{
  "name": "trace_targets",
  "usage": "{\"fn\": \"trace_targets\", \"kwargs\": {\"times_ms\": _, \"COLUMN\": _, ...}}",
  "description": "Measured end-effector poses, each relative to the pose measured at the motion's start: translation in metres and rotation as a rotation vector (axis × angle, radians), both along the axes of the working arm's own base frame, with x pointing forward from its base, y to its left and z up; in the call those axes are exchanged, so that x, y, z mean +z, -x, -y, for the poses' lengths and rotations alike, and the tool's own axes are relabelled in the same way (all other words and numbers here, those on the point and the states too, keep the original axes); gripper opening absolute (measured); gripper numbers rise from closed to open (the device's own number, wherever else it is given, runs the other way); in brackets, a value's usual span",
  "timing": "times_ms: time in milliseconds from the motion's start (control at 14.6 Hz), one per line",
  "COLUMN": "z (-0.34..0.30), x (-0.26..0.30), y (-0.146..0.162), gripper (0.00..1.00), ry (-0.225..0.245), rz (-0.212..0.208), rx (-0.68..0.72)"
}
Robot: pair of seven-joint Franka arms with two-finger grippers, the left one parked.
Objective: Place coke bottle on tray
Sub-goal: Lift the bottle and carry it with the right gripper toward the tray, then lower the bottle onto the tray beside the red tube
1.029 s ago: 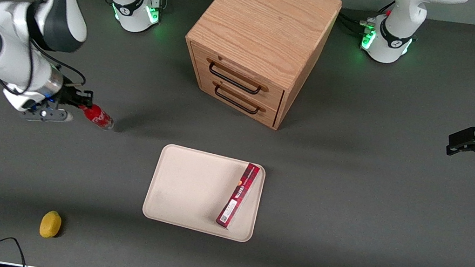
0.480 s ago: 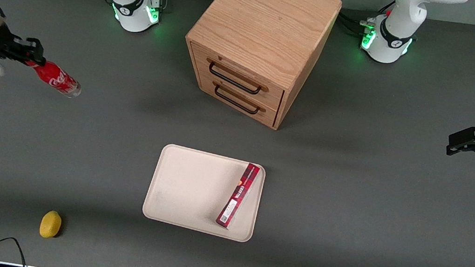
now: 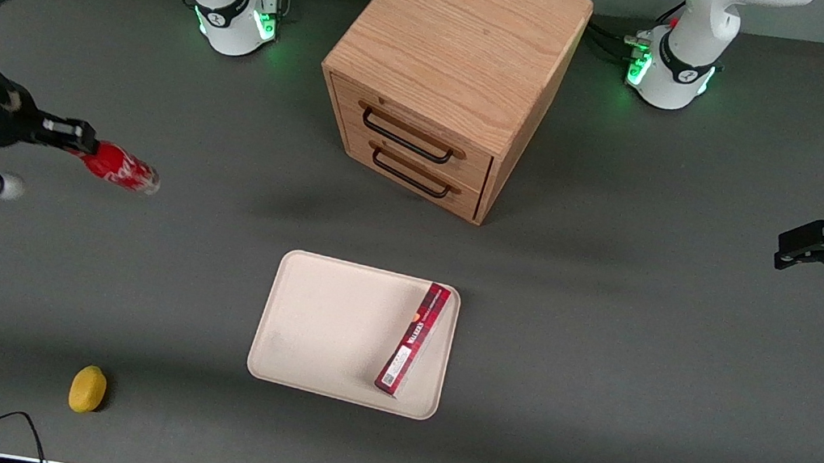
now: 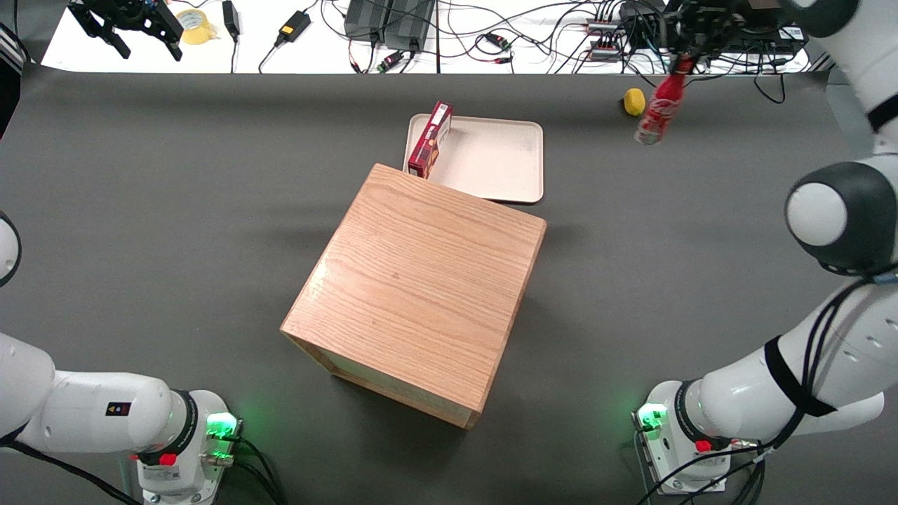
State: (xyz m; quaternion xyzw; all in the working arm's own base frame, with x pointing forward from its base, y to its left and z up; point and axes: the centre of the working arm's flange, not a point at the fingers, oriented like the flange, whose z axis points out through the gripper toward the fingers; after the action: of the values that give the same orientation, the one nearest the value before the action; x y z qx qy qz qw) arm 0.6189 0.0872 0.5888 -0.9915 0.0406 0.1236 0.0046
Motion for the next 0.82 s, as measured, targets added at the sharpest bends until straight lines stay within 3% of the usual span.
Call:
{"fn": "trace_targets", "kwargs": {"times_ms": 343, "z": -0.097, "x": -0.072, "y": -0.049, "gripper": 0.31, "ry": -0.014, "rz": 0.073, "rx": -0.134}}
{"fn": "trace_targets", "kwargs": {"times_ms": 618, "z": -0.153, "x": -0.131, "y": -0.071, "gripper": 0.31, "ry": -0.031, "rz": 0.133, "rx": -0.19}}
{"fn": "trace_targets", "kwargs": {"times_ms": 824, "z": -0.18, "x": -0.176, "y": -0.081, "gripper": 0.31, "ry": -0.012, "rz": 0.171, "rx": -0.193}}
